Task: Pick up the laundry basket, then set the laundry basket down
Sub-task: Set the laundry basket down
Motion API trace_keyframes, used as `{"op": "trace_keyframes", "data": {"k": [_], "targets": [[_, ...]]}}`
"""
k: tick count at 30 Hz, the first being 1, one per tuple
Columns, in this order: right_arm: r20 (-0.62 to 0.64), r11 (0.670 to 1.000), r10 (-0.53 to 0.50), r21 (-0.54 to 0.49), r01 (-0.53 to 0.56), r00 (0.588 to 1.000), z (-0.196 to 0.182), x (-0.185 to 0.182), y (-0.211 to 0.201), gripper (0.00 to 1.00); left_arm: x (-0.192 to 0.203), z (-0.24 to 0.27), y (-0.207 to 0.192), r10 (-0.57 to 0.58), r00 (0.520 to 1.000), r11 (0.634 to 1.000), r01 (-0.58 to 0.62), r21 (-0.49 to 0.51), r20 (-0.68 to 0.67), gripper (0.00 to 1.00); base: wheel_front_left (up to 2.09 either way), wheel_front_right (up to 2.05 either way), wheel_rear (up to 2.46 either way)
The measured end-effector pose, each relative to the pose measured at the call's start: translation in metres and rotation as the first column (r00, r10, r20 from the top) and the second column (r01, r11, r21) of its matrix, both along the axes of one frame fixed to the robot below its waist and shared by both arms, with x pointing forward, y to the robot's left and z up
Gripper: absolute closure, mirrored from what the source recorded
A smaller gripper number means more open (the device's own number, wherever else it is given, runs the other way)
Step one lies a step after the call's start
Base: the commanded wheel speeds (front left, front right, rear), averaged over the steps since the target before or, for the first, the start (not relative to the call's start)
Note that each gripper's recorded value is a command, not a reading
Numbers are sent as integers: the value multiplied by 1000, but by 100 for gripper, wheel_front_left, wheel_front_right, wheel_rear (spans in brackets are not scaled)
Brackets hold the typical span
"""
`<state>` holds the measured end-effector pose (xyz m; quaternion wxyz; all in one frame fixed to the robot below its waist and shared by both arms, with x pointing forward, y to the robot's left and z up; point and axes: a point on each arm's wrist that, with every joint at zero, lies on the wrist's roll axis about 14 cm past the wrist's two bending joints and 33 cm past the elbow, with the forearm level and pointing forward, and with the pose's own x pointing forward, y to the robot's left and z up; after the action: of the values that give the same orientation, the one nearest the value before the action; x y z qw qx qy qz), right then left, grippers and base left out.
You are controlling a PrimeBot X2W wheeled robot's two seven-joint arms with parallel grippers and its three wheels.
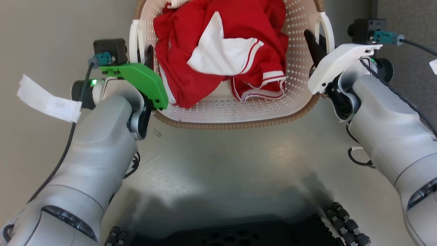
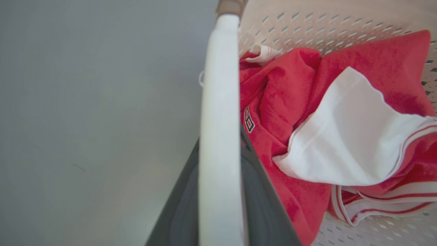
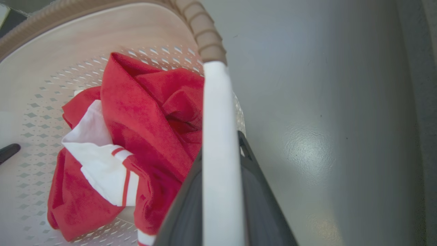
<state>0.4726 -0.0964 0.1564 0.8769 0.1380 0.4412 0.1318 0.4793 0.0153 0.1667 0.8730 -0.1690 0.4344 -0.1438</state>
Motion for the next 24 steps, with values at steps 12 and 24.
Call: {"op": "trace_keyframes", "data": {"k": [12, 24], "targets": [[3, 1000, -5, 3, 5, 1000, -15, 7, 0, 100, 7, -15, 1, 5, 1000, 1000, -5, 1, 3, 100, 0, 0, 0], [-9, 1000, -7, 5, 7, 1000, -30, 7, 2, 100, 8, -30, 1, 3, 1000, 1000, -3, 6, -8, 100, 0, 0, 0]]}}
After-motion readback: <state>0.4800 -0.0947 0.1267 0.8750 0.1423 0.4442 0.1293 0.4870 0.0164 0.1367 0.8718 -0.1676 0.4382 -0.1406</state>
